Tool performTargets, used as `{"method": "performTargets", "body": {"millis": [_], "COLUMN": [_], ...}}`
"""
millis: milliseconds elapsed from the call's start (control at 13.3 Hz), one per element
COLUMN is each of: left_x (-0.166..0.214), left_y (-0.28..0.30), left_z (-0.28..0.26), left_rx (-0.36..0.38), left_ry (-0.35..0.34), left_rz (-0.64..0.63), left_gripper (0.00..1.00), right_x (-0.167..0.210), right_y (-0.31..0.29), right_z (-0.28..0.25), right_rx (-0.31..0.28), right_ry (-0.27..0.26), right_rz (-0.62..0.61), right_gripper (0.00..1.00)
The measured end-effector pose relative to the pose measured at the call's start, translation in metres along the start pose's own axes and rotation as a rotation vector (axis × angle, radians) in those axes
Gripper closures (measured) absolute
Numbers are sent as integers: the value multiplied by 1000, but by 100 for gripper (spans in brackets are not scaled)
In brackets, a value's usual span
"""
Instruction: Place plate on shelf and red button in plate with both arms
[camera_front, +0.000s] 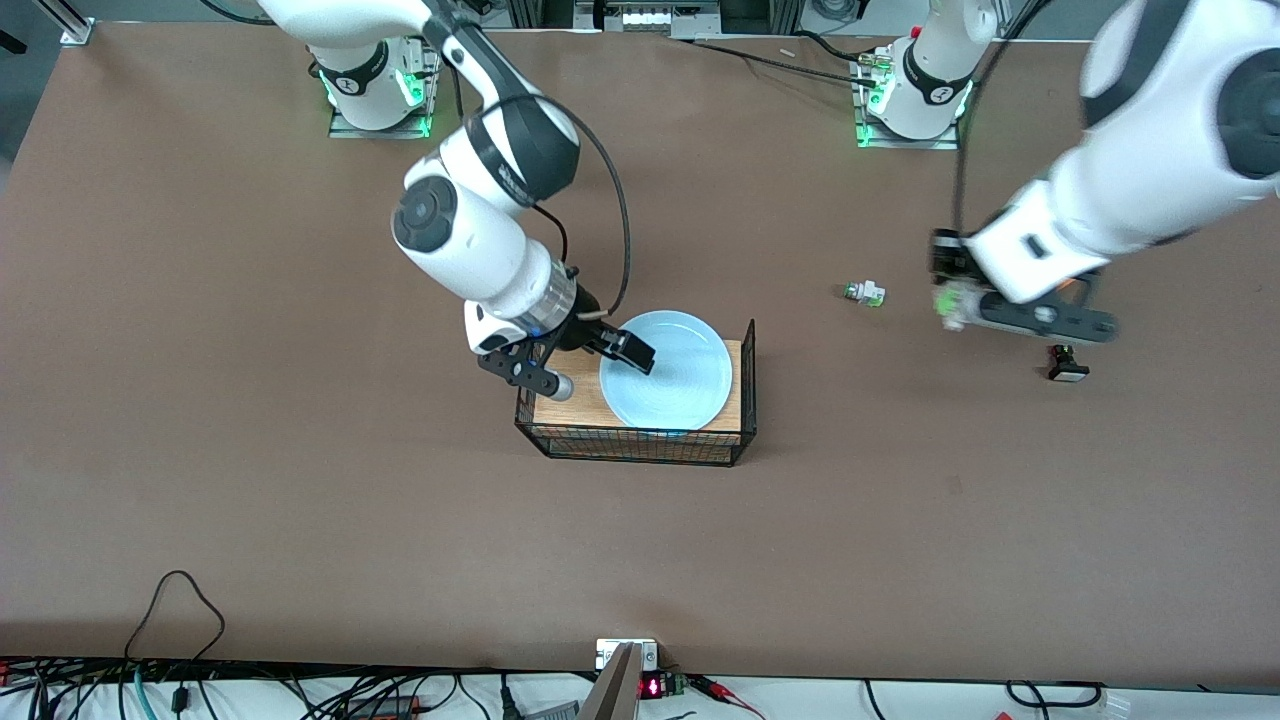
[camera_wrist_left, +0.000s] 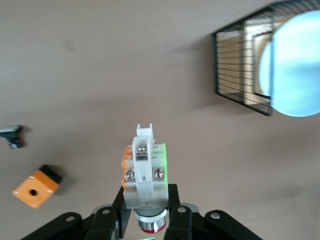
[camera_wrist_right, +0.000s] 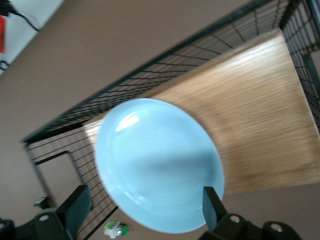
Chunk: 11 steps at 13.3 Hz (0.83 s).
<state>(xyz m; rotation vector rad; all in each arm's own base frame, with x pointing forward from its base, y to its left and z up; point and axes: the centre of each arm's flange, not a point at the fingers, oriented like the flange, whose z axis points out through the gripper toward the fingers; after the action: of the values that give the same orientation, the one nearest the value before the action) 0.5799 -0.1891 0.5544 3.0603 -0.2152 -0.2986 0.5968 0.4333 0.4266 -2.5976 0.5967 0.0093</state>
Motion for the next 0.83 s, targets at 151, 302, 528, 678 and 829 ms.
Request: {"method": "performTargets", "body": {"millis": [151,302,528,678,829], "left_x": [4,11,25,36,49], "left_y": [50,91,136,154,170], "left_z": [21,42,63,76,90], "left_rx": [-1,-11,-40,-63,-90], "left_ry": [-14,-15,-1,6,21], "left_rz": [-18,-38,-74,-76,-63], "left_gripper": [66,66,66,66,66], "right_x": [0,24,82,124,155], "right_y": [0,23,89,144,194], "right_z": [-35,-80,-147,-184,-215], "right_rx": [-37,-137,-268,-311,-373], "right_ry": [-18,-12,-61,-118,-146], "right_rz": [-6,-58,-237,-306,-371], "right_gripper": [0,0,0,0,0]}}
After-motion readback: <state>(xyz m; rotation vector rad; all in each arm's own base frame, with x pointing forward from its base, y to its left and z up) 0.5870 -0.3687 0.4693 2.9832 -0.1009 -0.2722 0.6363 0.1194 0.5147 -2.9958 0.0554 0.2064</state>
